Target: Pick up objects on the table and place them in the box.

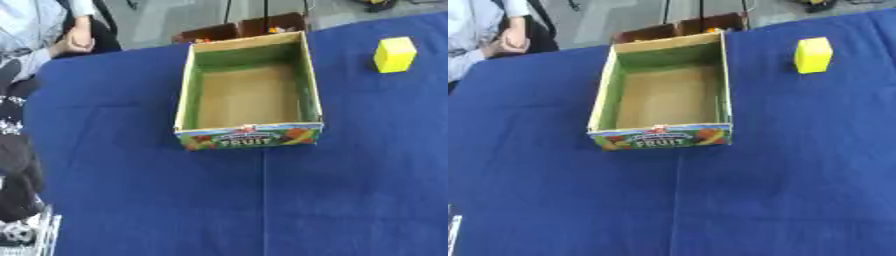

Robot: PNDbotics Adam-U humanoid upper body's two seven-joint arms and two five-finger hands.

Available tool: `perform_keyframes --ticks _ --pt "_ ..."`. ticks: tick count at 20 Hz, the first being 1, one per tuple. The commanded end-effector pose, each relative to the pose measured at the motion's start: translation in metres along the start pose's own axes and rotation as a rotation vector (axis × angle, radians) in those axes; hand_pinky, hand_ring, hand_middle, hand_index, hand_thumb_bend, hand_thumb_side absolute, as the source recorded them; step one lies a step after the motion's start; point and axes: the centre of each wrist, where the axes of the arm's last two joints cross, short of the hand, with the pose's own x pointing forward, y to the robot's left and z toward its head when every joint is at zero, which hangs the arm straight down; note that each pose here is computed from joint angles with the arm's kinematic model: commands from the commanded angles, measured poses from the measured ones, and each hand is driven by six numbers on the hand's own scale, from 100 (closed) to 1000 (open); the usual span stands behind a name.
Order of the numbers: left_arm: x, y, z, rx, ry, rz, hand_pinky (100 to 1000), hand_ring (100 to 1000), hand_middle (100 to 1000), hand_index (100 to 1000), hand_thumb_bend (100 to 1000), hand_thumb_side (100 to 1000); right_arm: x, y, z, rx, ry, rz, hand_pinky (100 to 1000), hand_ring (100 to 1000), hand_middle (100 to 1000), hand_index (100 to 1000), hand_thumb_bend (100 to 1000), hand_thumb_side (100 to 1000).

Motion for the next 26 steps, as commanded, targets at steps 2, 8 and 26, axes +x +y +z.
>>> perform_keyframes --ticks 2,8,26 --pt "0.004 0.001 -0.005 -0.009 -0.022 -0.001 812 892 881 1000 100 1000 -0.002 -0.007 -0.011 0.015 -0.039 0.021 730 780 685 833 410 1000" --pt "0.004 0.001 -0.006 -0.008 -0.023 0.001 812 892 881 1000 100 1000 -0.007 -0.007 -0.015 0.021 -0.045 0.039 728 774 692 833 404 1000" --pt "0.004 0.002 -0.009 -0.021 -0.022 0.004 812 892 881 1000 100 1000 -0.088 -0.012 -0.040 0.541 -0.051 0.312 740 747 767 858 1000 1000"
